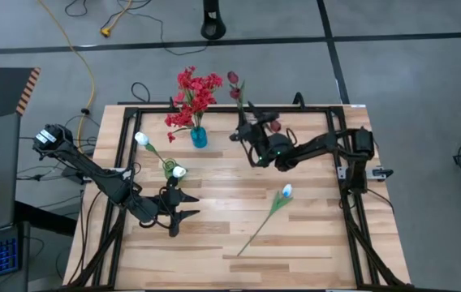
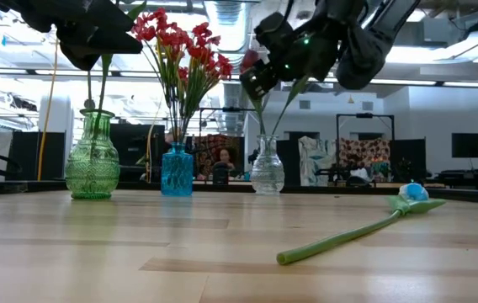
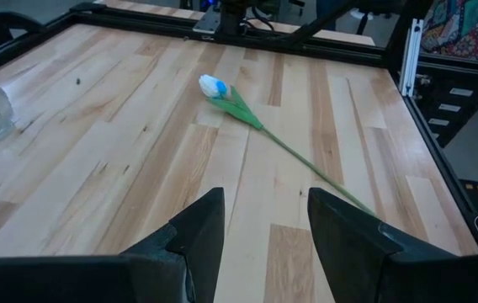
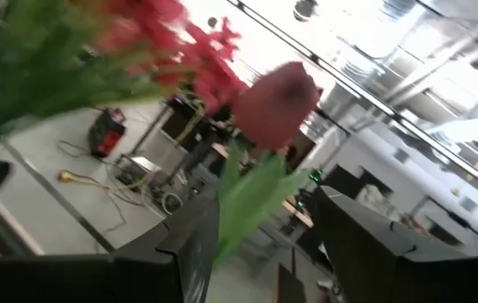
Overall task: Sort flowers into vase by color
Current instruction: Adjust the transparent vase by standing it upright on the table
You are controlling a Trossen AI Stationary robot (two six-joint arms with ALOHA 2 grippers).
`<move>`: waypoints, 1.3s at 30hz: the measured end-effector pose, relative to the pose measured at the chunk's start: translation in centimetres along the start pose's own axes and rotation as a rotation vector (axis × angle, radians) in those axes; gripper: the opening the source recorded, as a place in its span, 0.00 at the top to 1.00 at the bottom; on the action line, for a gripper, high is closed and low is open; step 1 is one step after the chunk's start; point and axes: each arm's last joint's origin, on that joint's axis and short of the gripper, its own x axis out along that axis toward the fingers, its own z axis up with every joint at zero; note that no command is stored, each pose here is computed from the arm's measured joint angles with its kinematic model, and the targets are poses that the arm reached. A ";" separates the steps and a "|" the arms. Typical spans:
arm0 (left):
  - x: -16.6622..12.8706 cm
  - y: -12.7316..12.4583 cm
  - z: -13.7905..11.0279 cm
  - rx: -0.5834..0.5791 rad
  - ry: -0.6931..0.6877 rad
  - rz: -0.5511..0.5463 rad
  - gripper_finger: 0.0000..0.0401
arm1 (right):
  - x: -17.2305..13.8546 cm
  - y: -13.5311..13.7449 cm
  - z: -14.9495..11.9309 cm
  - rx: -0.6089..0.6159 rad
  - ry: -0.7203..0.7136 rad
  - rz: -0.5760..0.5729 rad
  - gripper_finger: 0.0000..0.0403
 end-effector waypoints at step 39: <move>0.0 0.0 0.0 0.029 0.001 -0.002 0.60 | -8.0 -2.8 6.2 0.094 0.142 0.031 0.44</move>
